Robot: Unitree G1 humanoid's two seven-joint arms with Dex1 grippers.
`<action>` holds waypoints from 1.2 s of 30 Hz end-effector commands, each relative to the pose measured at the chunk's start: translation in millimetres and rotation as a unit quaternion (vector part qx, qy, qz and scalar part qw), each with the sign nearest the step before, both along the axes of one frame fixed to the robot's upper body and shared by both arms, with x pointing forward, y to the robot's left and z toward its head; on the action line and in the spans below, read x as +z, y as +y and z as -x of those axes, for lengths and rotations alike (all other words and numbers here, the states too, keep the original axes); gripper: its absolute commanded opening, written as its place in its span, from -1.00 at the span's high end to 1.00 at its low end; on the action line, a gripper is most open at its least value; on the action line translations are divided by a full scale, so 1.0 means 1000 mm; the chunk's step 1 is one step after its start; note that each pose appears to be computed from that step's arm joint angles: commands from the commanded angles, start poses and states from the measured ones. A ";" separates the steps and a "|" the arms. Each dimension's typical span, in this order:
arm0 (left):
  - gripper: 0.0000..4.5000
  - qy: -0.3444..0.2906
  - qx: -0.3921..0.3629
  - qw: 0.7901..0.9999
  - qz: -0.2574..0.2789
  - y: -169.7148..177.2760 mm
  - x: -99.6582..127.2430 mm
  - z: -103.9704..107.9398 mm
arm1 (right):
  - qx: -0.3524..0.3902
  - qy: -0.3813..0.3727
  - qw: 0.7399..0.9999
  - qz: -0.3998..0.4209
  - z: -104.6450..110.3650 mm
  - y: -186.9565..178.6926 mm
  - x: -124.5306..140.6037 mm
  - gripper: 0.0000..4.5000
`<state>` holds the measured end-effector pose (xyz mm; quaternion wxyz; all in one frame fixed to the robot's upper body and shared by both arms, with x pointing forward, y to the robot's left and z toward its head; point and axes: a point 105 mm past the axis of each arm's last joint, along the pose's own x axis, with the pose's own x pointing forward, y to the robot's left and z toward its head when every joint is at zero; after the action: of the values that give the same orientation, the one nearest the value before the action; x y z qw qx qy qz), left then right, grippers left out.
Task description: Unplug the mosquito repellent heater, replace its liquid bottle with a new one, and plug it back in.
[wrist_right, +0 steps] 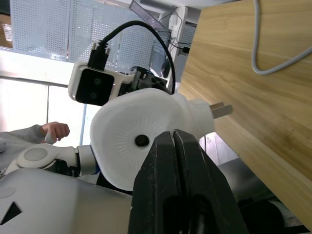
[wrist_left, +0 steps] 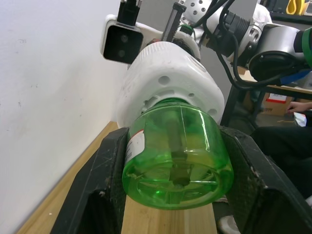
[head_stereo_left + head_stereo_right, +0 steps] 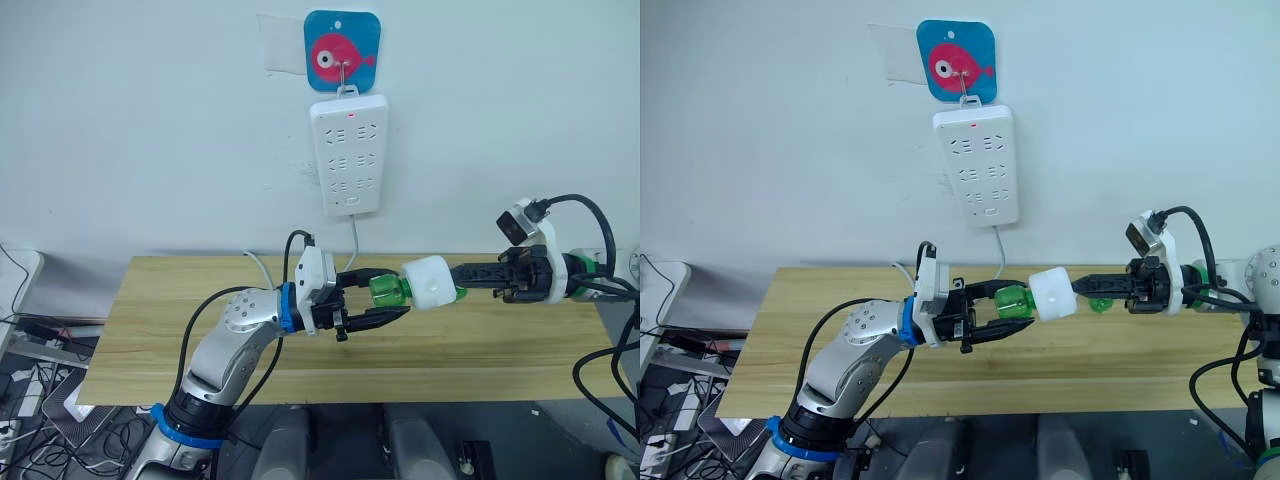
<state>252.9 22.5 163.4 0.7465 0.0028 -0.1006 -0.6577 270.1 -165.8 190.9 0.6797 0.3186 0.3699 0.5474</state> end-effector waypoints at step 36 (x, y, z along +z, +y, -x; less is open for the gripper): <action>0.00 -0.022 -0.016 1.000 0.008 -0.001 0.008 0.007 | -0.002 -0.005 1.000 0.000 0.009 -0.006 0.015 0.97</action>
<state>252.2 23.6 162.3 0.7440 0.0053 -0.0991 -0.6608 262.9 -168.0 199.2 0.6807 0.3176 0.3731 0.5446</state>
